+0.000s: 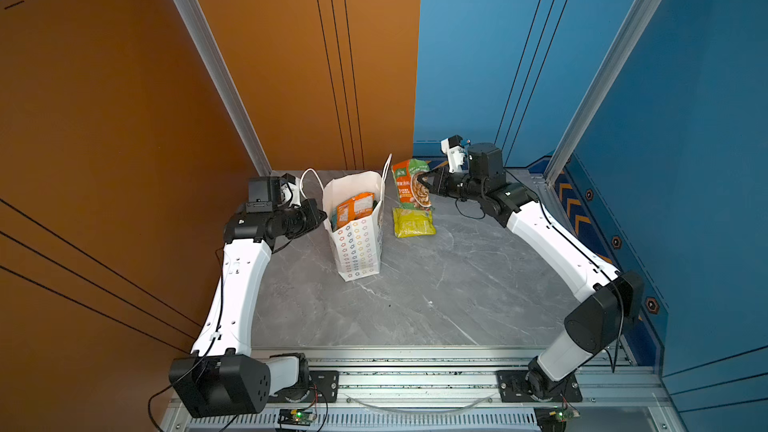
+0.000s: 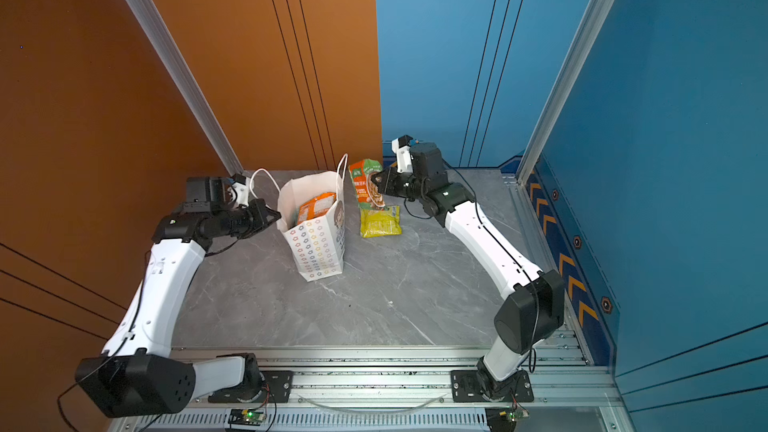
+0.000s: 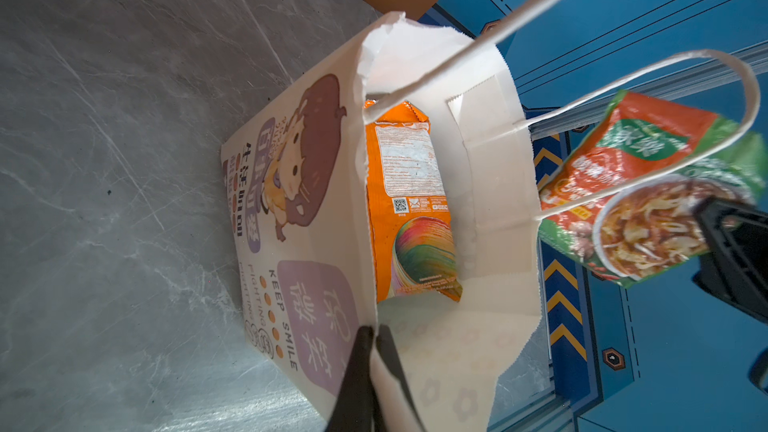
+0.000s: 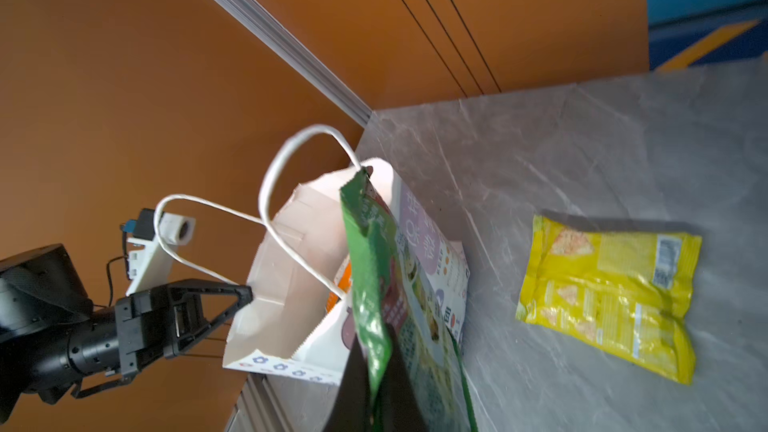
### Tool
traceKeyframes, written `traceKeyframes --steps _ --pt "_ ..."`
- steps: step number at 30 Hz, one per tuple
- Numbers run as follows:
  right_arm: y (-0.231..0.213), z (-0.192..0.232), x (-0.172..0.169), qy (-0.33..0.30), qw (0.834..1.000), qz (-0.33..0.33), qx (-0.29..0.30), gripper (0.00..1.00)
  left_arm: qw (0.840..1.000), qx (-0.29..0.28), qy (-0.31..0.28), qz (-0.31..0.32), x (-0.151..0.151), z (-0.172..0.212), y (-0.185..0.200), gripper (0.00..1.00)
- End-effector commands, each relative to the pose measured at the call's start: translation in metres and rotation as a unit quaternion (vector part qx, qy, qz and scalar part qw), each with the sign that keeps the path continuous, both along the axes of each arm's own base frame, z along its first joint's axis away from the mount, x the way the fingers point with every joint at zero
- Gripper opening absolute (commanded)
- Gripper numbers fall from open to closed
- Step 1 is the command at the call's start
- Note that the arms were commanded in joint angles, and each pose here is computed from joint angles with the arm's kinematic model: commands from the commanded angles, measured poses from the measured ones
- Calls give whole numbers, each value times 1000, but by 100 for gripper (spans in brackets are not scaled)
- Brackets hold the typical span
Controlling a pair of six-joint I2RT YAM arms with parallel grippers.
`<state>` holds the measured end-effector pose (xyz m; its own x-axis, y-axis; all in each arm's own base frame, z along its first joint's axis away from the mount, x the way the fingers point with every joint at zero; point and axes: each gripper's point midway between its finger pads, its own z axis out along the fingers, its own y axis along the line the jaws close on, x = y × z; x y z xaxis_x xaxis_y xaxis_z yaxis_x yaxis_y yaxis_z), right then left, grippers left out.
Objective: Place the snacks into the paper bag
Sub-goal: 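Lift the green-red packet and carry it over the bag with the right gripper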
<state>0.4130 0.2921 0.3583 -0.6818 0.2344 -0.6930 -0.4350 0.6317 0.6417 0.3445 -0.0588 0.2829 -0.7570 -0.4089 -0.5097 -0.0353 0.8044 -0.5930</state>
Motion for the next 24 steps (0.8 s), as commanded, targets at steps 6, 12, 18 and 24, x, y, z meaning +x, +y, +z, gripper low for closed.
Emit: traceKeyframes --steps 6,12,18,24 --pt "-4 84 -12 -114 992 -41 -19 0 1000 -13 -11 -12 -2 7 -4 1" --pt "11 123 -34 -168 985 -31 -15 0 1000 -13 -12 -11 -2 7 -4 1" --pt "30 143 -51 -201 979 -12 -14 0 1000 -13 -10 -12 -1 6 -4 1" --pt "69 142 -57 -201 979 26 -11 0 1000 -13 -11 -12 -1 6 -4 1"
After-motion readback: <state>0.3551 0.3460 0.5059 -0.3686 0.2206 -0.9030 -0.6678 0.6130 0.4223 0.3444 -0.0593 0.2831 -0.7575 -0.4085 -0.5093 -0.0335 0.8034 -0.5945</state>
